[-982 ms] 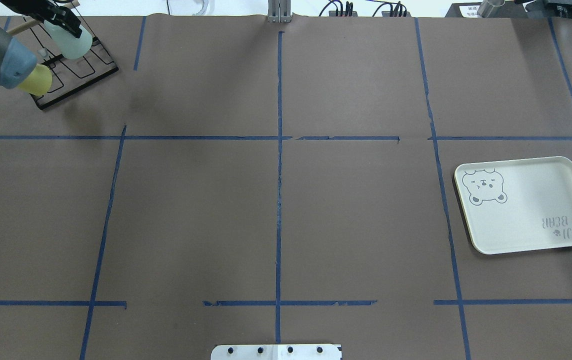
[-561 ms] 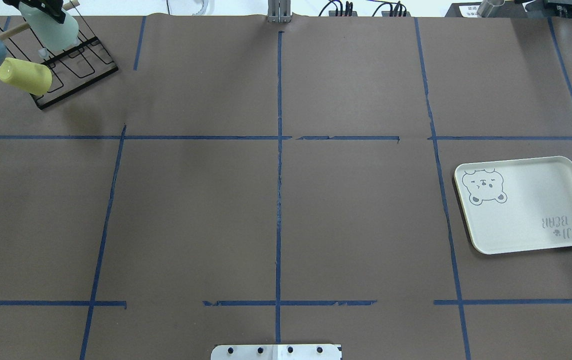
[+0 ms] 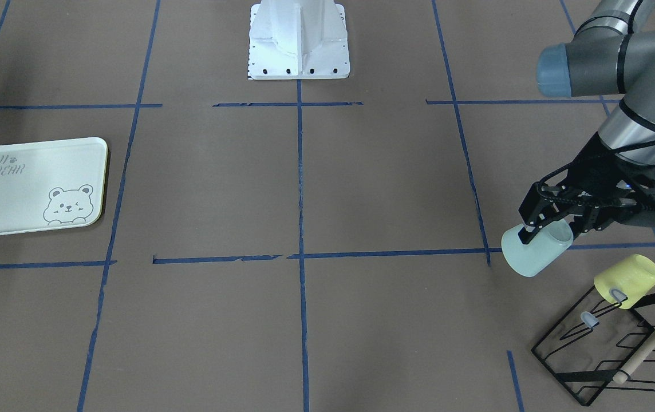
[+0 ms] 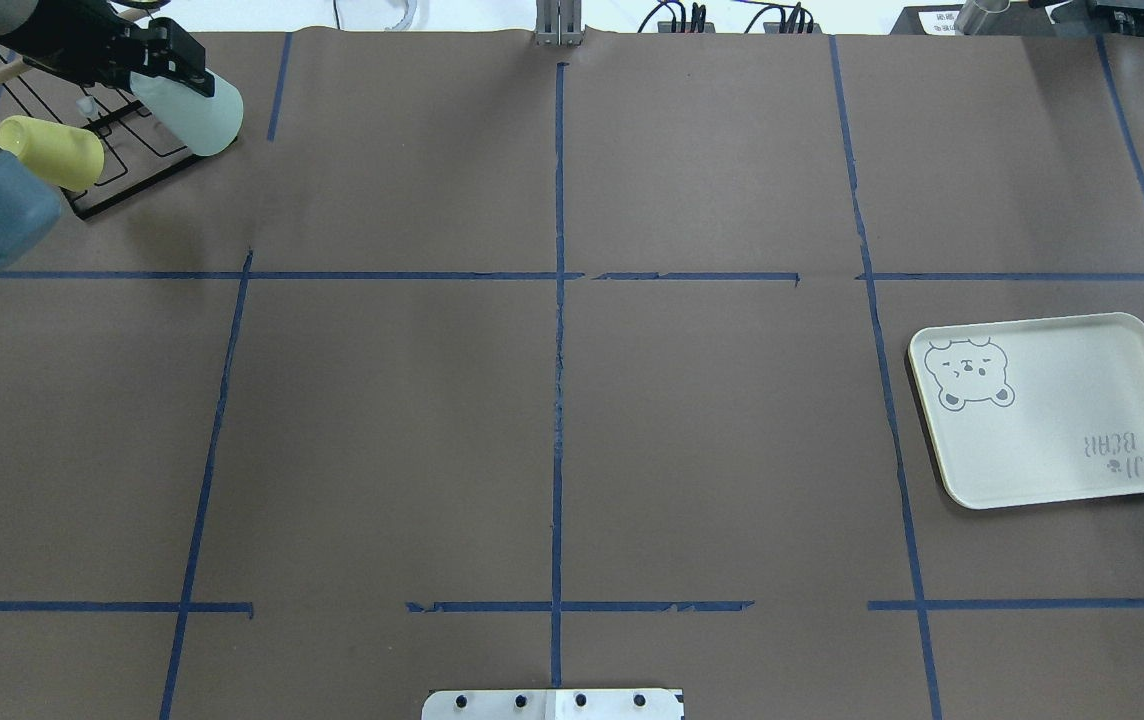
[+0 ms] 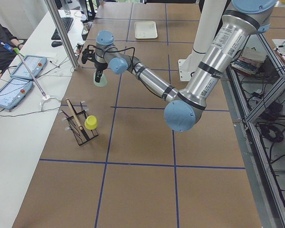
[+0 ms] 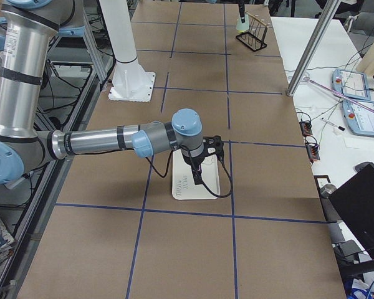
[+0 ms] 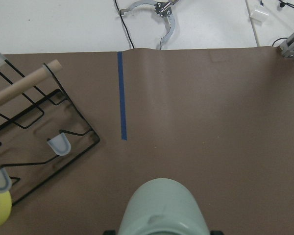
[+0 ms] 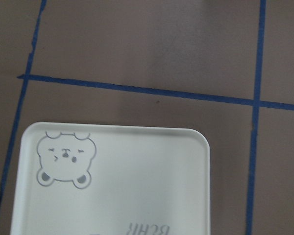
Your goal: Left arm grabs green cup and hands to right arm on tray
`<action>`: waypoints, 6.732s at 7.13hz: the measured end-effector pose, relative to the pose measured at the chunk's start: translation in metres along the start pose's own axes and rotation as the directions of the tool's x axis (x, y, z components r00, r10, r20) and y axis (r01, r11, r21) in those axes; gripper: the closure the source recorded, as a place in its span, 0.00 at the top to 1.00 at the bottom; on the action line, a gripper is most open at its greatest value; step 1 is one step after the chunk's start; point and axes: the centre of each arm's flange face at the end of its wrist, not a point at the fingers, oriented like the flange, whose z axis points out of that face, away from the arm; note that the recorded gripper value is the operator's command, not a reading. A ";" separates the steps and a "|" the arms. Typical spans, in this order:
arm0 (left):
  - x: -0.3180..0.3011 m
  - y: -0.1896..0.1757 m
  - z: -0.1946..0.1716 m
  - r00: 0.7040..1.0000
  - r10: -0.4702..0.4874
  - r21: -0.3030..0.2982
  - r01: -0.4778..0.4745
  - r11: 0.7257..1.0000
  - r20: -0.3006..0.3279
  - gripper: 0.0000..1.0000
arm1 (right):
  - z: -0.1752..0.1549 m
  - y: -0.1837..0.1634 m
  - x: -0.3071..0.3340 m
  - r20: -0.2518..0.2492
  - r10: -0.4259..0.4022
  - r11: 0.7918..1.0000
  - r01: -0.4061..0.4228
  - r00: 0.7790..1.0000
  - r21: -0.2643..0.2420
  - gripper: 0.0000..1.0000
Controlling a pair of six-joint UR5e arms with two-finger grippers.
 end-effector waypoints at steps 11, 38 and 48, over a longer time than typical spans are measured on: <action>0.178 0.231 -0.047 0.729 -0.422 -0.313 0.292 0.904 -0.539 0.44 | 0.032 0.052 -0.373 0.857 0.266 0.946 -0.291 0.441 -0.144 1.00; 0.197 0.289 -0.032 0.392 -0.581 -0.565 0.169 0.807 -0.713 0.46 | 0.046 0.083 -0.513 0.958 0.272 0.913 -0.337 0.090 -0.228 0.30; 0.198 0.289 -0.031 0.389 -0.582 -0.564 0.174 0.807 -0.714 0.47 | 0.050 0.089 -0.510 0.955 0.280 0.915 -0.329 0.098 -0.234 0.07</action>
